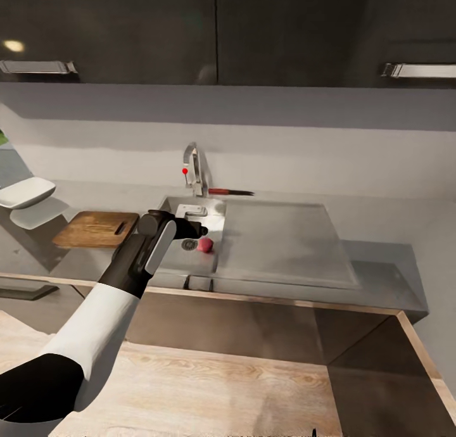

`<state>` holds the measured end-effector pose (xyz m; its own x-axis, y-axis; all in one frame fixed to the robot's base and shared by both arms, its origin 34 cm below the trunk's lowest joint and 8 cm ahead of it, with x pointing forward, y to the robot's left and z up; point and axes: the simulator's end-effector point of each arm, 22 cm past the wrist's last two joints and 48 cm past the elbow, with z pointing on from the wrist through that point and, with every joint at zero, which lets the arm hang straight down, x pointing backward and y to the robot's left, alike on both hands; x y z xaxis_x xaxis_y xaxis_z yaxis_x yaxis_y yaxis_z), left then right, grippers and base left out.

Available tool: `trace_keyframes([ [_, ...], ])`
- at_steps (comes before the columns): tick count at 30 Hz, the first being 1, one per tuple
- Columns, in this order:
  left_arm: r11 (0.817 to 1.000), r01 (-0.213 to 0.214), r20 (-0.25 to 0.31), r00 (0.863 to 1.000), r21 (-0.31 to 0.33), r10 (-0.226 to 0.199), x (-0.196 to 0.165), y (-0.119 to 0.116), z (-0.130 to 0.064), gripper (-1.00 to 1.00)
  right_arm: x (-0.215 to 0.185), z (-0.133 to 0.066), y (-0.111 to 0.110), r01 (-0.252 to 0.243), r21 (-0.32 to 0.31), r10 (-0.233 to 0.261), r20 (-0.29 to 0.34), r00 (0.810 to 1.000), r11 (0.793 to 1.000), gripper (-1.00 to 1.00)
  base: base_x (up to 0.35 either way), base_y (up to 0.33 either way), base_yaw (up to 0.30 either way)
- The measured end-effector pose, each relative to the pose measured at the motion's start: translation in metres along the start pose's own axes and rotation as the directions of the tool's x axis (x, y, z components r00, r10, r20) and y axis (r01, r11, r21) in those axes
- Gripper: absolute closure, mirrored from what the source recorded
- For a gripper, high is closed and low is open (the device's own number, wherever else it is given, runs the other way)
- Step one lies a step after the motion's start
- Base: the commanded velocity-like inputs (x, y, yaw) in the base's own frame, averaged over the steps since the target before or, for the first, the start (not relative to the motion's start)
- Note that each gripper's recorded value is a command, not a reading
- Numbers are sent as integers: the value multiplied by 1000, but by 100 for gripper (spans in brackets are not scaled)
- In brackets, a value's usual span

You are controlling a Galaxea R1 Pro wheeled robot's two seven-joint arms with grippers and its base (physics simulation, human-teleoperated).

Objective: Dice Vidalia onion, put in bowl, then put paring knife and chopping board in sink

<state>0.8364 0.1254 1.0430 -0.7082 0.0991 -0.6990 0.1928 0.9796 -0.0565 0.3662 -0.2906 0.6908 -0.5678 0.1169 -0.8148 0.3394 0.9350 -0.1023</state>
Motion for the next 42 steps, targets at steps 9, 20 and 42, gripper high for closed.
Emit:
trace_keyframes([
  [9, 1000, 3, -15, 1000, 0, -3, 7, 2, 8, -100, 6, -1, -1, 5, 2, -5, -13, 1000, 1000, -100, 0, 0, 0],
  [20, 1000, 5, -25, 1000, -2, -5, 13, 4, 13, -100, 9, -2, -2, 8, 2, -8, -21, 1000, 1000, -100, 0, 0, 0],
  [42, 1000, 12, -50, 999, -18, -12, 25, 13, 21, -100, 9, -2, -2, 7, 3, -7, -21, 1000, 1000, -100, 122, -48, 0],
])
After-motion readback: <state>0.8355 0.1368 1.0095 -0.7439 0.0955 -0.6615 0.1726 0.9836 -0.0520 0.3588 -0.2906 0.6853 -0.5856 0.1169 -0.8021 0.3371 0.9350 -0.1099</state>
